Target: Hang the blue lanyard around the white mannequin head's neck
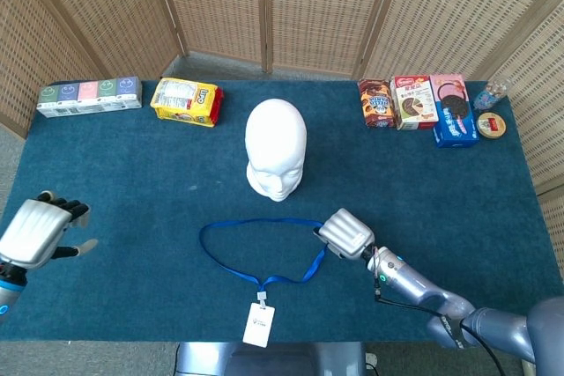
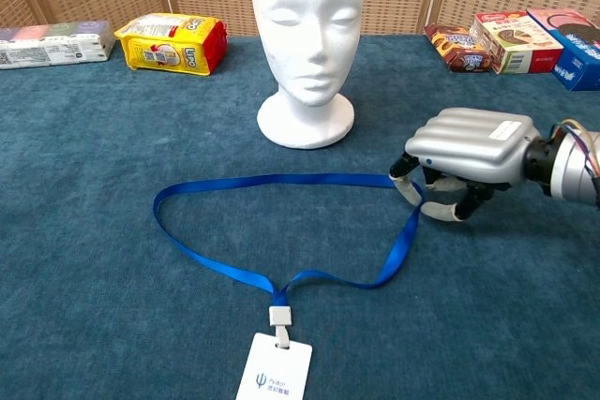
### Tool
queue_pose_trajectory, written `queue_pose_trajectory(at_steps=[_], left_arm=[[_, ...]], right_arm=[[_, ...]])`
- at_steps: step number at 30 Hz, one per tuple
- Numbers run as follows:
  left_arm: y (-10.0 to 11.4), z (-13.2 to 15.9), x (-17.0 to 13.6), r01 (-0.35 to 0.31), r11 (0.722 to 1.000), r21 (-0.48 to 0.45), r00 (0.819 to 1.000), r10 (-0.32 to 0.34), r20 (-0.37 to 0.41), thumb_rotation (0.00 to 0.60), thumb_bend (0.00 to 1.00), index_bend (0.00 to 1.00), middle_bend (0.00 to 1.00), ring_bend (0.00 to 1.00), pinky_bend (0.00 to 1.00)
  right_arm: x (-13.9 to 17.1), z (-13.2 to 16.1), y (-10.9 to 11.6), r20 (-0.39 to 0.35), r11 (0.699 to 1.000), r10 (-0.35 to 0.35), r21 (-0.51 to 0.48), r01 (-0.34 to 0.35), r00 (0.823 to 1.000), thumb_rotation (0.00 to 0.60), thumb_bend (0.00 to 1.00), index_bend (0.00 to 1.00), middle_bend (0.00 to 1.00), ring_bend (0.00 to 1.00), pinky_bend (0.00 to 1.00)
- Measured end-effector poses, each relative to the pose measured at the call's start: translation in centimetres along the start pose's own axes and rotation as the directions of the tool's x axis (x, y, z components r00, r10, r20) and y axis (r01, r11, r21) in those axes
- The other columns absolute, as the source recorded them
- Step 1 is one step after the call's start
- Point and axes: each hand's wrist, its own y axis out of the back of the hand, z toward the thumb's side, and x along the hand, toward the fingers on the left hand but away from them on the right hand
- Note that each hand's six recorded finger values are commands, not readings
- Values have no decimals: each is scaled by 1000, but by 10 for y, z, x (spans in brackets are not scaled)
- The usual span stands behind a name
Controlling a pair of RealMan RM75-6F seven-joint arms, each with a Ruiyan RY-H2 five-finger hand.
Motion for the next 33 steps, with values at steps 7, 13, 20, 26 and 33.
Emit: queue_pose_trajectory(at_steps=[7,13,20,26,33], left_arm=[[-14,20,18,78,997,18,991,-80,111,464,157,605,999,1000,799],[-24,37,30,130,990,50,972,-137,189,458,165,605,1000,1000,947],[-37,57,44,205,975,85,938,-220,269,447,223,605,1000,1000,1000],[-50,74,55,251,961,116,909,-275,315,454,284,605,1000,1000,1000],[-63,88,65,270,948,166,884,-312,348,465,304,605,1000,1000,1000]], right_arm=[[1,1,4,3,1000,-8,-3,8,1000,600,480,586,1000,1000,1000],[1,2,4,5,1000,-8,-2,8,1000,600,479,588,1000,1000,1000],[3,2,4,10,1000,-8,-7,8,1000,600,480,589,1000,1000,1000],[1,3,2,10,1000,-5,-7,6,1000,600,479,589,1000,1000,1000],[-2,5,2,6,1000,-7,-9,7,1000,600,480,589,1000,1000,1000]])
